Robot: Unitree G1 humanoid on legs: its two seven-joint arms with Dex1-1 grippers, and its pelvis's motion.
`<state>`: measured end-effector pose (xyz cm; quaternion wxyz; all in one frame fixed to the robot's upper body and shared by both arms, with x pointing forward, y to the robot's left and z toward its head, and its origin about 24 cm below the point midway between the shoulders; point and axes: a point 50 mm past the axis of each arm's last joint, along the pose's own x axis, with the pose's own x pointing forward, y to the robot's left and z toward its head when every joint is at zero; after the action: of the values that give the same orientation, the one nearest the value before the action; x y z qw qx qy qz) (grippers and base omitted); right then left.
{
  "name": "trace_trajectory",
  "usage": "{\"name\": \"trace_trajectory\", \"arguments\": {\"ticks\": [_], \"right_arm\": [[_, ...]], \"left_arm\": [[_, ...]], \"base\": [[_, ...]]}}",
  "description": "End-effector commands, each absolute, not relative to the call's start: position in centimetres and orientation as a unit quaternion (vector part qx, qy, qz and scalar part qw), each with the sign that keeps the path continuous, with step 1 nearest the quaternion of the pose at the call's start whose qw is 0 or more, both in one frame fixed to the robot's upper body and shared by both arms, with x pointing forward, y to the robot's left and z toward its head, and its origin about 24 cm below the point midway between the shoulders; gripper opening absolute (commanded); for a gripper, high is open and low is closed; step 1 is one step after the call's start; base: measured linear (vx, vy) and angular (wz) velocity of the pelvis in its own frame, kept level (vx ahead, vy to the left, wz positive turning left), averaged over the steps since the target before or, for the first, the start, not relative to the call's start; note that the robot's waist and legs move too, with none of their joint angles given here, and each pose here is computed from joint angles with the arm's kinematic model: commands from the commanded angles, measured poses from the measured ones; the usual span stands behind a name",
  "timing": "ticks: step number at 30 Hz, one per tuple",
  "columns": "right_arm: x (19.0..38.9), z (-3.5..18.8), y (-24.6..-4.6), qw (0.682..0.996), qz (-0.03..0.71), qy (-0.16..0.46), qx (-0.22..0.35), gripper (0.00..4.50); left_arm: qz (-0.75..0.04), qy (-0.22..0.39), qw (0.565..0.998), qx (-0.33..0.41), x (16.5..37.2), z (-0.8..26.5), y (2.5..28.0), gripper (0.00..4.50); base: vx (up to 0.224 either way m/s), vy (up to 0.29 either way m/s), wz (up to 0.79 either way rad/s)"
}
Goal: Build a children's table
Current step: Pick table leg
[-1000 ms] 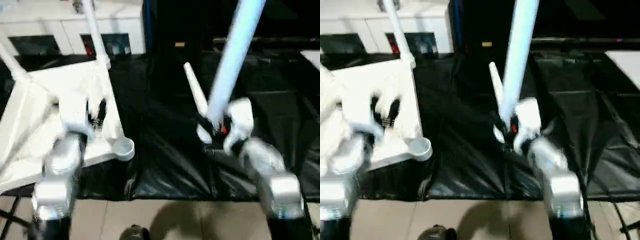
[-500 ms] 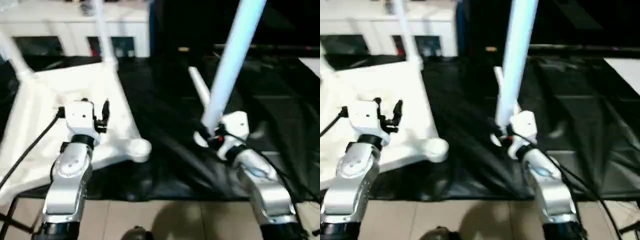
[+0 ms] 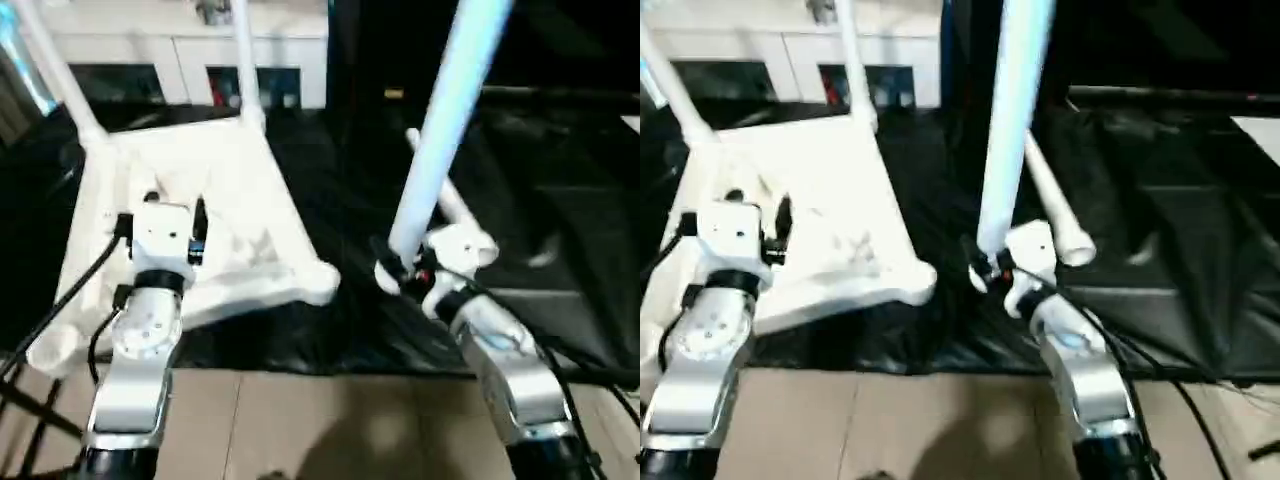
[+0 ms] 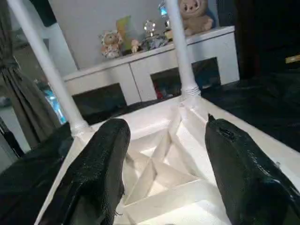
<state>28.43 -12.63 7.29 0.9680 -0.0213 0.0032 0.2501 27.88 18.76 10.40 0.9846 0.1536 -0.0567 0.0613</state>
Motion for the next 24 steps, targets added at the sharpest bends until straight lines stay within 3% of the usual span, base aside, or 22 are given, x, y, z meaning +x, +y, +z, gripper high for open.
{"name": "trace_trajectory", "arguments": {"ticks": [1,6,9,17,24], "right_arm": [[28.4,7.3,-13.2,0.968,0.249,0.008,-0.015,1.89],[28.1,7.5,-12.8,0.962,0.274,0.002,-0.002,1.89],[28.1,7.4,-12.5,0.957,0.288,0.002,-0.03,1.89],[28.4,7.3,-11.4,0.946,0.321,0.008,-0.04,1.89],[29.2,7.1,-12.7,0.968,0.251,0.015,-0.023,1.89]], "left_arm": [[0.057,-0.05,0.987,0.143,27.9,10.3,18.5,2.94],[0.049,-0.055,0.987,0.146,28.1,10.3,18.5,2.94],[0.053,-0.055,0.987,0.141,28.1,10.3,18.5,2.94],[0.042,-0.061,0.991,0.114,27.9,10.4,18.5,2.94],[0.043,-0.05,0.992,0.108,28.1,10.1,18.9,2.94]], "base": [[-0.114,-0.256,-0.03],[-0.113,-0.284,-0.05],[-0.077,-0.168,0.03],[-0.048,-0.039,0.42],[-0.017,-0.002,0.37]]}}
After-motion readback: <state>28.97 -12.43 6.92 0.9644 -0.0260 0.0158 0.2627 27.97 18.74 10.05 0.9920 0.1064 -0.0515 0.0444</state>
